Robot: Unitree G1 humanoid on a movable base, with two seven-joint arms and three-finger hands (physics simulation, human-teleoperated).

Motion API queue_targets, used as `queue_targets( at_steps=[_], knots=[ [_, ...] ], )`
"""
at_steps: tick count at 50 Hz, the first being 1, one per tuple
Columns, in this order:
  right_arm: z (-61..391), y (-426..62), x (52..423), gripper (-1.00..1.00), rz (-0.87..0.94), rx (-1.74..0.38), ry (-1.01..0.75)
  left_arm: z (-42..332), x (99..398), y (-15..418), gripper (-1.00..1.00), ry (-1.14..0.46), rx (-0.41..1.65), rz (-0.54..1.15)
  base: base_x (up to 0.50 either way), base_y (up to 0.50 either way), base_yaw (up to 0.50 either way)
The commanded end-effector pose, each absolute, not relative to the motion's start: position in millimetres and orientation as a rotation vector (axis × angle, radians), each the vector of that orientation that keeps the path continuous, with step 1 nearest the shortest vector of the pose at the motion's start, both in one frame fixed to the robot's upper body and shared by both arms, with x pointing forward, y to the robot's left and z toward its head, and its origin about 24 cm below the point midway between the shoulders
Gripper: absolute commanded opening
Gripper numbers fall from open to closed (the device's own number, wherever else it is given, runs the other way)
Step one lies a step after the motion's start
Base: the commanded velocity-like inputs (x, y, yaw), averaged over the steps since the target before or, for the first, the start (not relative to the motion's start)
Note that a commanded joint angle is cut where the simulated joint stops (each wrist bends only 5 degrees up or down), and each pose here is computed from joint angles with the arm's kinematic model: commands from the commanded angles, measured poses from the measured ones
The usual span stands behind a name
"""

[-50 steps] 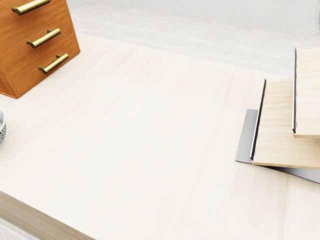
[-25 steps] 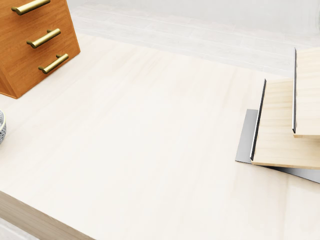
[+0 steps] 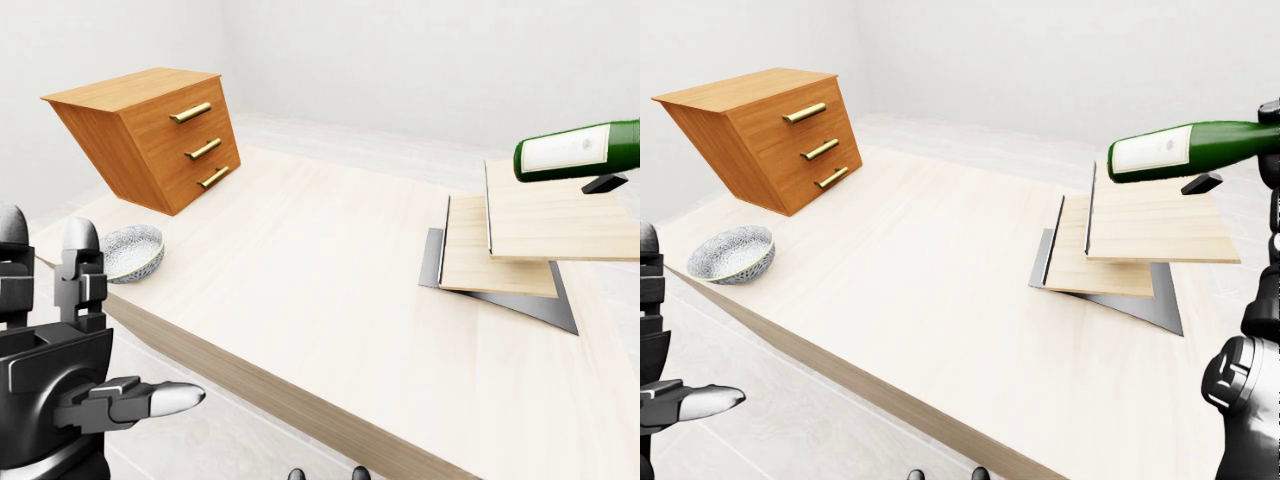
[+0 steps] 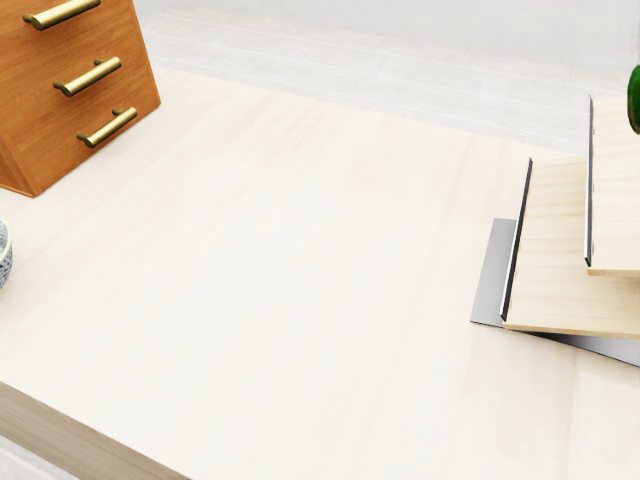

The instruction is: Put the wine bottle on the wine rack.

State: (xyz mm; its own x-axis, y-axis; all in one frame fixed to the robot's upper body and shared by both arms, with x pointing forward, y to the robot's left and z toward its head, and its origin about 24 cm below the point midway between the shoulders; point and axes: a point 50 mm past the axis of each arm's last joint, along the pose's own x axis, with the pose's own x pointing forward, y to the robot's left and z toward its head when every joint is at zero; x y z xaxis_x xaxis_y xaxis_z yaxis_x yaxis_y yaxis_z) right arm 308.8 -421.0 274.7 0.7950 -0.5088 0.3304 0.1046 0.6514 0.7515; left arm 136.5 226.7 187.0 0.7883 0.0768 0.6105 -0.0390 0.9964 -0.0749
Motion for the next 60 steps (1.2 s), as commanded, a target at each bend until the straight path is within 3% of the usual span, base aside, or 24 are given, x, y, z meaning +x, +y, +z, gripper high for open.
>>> queue_targets(
  at_steps=[1, 60],
  knots=[
    [272, -413, 321, -1.0, -0.324, 0.864, -0.564, 187, 137, 226, 1.0, -0.658, -0.06, 0.062, 0.0, 0.0, 0.0],
    [241, -407, 328, -1.0, -0.283, 0.77, -0.469, 180, 140, 227, 1.0, -0.622, -0.049, 0.06, 0.0, 0.0, 0.0]
  ],
)
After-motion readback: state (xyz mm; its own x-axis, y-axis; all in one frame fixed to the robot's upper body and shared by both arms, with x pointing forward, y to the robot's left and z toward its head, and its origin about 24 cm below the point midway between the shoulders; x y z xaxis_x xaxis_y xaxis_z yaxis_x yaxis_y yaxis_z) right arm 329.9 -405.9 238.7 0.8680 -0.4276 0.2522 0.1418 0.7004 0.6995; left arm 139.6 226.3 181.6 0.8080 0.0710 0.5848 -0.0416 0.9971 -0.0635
